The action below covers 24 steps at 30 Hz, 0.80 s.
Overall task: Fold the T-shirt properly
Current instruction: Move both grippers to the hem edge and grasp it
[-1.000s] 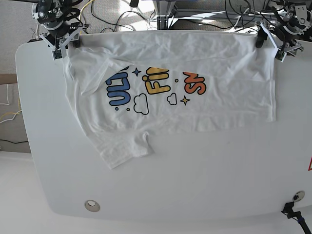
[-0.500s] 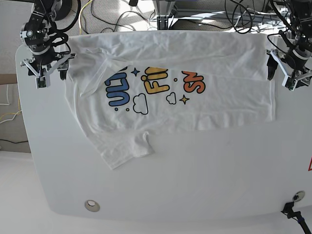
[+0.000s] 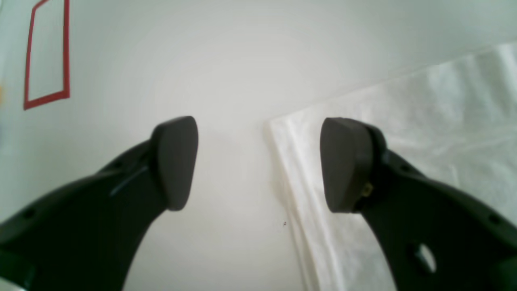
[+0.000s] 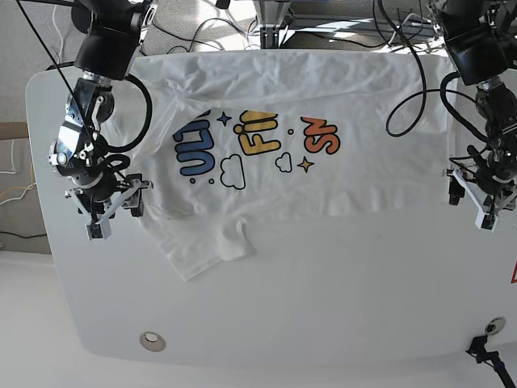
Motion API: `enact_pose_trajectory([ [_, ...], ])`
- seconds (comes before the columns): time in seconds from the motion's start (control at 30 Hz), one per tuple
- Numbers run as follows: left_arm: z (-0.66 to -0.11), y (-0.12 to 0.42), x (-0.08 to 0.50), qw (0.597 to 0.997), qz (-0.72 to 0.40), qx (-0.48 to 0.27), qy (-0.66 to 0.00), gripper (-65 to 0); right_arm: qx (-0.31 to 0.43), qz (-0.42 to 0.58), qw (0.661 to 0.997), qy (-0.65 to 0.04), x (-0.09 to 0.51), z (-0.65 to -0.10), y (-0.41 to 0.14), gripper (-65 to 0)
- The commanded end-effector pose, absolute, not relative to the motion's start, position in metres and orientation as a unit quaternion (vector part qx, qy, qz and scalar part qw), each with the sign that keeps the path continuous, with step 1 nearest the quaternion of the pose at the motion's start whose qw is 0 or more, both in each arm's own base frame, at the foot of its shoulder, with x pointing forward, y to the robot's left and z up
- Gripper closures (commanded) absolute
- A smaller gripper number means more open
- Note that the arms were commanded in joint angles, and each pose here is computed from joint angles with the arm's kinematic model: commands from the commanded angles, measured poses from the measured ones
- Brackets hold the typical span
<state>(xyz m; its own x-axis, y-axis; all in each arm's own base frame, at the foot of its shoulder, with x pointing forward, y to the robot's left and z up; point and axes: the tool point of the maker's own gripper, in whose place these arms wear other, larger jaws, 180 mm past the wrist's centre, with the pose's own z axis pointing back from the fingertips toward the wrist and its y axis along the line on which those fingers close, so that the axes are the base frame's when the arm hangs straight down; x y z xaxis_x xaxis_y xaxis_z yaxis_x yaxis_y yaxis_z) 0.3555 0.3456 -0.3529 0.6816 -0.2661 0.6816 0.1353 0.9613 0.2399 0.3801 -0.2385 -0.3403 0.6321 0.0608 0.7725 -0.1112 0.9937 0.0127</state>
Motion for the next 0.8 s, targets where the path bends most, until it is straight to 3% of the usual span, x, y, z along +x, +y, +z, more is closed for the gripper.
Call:
enact_pose_trajectory([
  [0.0, -0.340, 0.354, 0.367, 0.905, -0.102, 0.087, -0.403, -45.0, 0.035, 0.036, 0.896, -0.441, 0.398, -0.335, -0.247, -36.3],
  [0.3, -0.382, 0.356, 0.372, 0.928, -0.053, 0.033, -0.368, -45.0, 0.045, 0.041, 0.896, -0.439, 0.444, -0.351, -0.248, -36.3],
  [0.7, -0.412, 0.344, 0.370, 0.935, -0.038, -0.004, -0.354, -44.6, 0.046, 0.039, 0.899, -0.434, 0.446, -0.358, -0.250, -36.3],
  [0.77, -0.415, 0.333, 0.373, 0.936, -0.064, -0.005, -0.345, -41.1, 0.047, 0.039, 0.898, -0.435, 0.446, -0.358, -0.249, -36.2],
])
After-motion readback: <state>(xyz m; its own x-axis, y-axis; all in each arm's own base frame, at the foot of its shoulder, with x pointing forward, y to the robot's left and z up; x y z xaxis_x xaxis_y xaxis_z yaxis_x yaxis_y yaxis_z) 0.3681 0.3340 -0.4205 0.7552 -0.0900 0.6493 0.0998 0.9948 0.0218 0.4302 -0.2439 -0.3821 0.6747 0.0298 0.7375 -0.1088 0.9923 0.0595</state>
